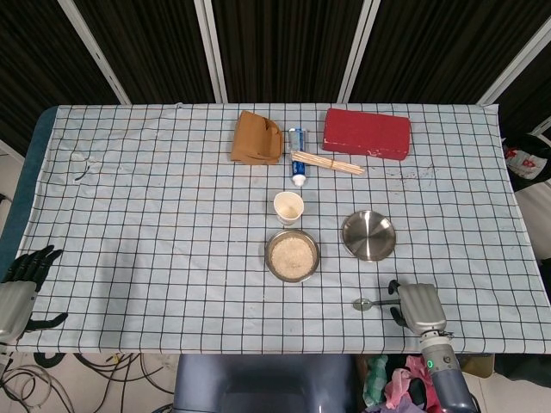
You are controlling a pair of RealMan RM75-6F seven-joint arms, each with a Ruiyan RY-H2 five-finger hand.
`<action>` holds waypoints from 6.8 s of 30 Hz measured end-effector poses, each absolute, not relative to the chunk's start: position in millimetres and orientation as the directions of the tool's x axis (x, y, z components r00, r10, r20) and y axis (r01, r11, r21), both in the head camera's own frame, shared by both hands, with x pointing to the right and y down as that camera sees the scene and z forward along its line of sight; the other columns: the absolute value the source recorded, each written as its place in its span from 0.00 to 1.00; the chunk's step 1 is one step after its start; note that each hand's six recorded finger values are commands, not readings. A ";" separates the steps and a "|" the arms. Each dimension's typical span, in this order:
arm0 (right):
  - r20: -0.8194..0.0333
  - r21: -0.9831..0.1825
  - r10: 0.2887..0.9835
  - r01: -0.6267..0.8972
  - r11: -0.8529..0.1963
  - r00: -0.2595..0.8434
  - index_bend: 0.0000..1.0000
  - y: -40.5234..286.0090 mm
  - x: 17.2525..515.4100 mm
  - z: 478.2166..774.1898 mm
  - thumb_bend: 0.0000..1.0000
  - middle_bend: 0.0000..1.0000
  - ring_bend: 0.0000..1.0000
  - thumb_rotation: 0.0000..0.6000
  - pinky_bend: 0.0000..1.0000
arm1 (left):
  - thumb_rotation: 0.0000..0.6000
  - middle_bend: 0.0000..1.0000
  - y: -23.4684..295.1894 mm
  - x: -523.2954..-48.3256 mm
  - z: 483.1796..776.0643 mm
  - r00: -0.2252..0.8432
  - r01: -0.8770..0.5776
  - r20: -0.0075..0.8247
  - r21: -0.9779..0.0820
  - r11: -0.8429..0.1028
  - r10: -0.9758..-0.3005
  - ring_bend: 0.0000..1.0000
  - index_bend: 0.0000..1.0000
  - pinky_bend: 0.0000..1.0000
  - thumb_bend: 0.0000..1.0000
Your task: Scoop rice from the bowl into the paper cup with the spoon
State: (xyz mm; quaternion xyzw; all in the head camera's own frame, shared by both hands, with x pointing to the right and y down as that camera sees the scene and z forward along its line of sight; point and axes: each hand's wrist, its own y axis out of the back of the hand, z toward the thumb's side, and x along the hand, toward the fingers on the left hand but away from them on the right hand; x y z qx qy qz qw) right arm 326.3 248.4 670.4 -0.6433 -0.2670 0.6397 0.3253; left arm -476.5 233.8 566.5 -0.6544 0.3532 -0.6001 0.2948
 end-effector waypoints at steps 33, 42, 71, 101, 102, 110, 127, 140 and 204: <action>-0.656 -0.754 0.754 -0.067 -0.653 0.032 0.52 249.3 327.8 677.6 0.35 0.99 1.00 1.00 1.00 | 1.00 0.00 233.7 -477.3 567.9 0.017 -0.107 0.582 -0.807 -0.581 -0.813 0.00 0.00 0.00 0.03; -0.658 -0.753 0.753 -0.065 -0.655 0.026 0.54 249.1 329.0 678.0 0.36 0.99 1.00 1.00 1.00 | 1.00 0.00 233.5 -477.4 567.8 0.017 -0.108 0.581 -0.808 -0.580 -0.813 0.00 0.00 0.00 0.03; -0.628 -0.778 0.778 -0.033 -0.628 0.024 0.59 229.4 321.0 650.4 0.44 0.99 1.00 1.00 1.00 | 1.00 0.00 233.5 -476.6 567.0 0.022 -0.125 0.585 -0.803 -0.583 -0.810 0.00 0.00 0.00 0.03; -0.501 -0.799 0.859 -0.436 -0.414 0.101 0.61 103.0 136.7 621.1 0.46 1.00 1.00 1.00 1.00 | 1.00 0.00 228.1 -476.1 563.1 0.034 -0.180 0.589 -0.791 -0.585 -0.807 0.00 0.00 0.00 0.03; -0.499 -0.792 0.860 -0.457 -0.404 0.105 0.61 105.1 135.0 624.7 0.46 1.00 1.00 1.00 1.00 | 1.00 0.00 227.8 -475.8 562.9 0.035 -0.182 0.589 -0.791 -0.584 -0.808 0.00 0.00 0.00 0.03; -0.440 -0.765 0.880 -0.588 -0.261 0.182 0.61 117.4 116.7 644.5 0.46 1.00 1.00 1.00 1.00 | 1.00 0.00 226.6 -475.6 560.9 0.037 -0.198 0.584 -0.791 -0.579 -0.811 0.00 0.00 0.00 0.03; -0.334 -0.725 0.899 -0.687 -0.052 0.284 0.61 124.8 113.0 662.9 0.46 1.00 1.00 1.00 1.00 | 1.00 0.00 226.9 -474.7 560.8 0.040 -0.199 0.588 -0.788 -0.583 -0.808 0.00 0.00 0.00 0.03; -0.327 -0.678 0.872 -0.733 0.052 0.364 0.61 136.2 117.6 674.5 0.46 1.00 1.00 1.00 1.00 | 1.00 0.00 227.5 -474.1 561.4 0.042 -0.196 0.592 -0.785 -0.587 -0.805 0.00 0.00 0.00 0.03; -0.605 -0.701 0.796 -0.457 -0.548 -0.025 0.66 137.4 129.8 654.2 0.48 1.00 1.00 1.00 1.00 | 1.00 0.00 228.0 -473.8 562.7 0.039 -0.208 0.603 -0.775 -0.596 -0.797 0.00 0.00 0.00 0.03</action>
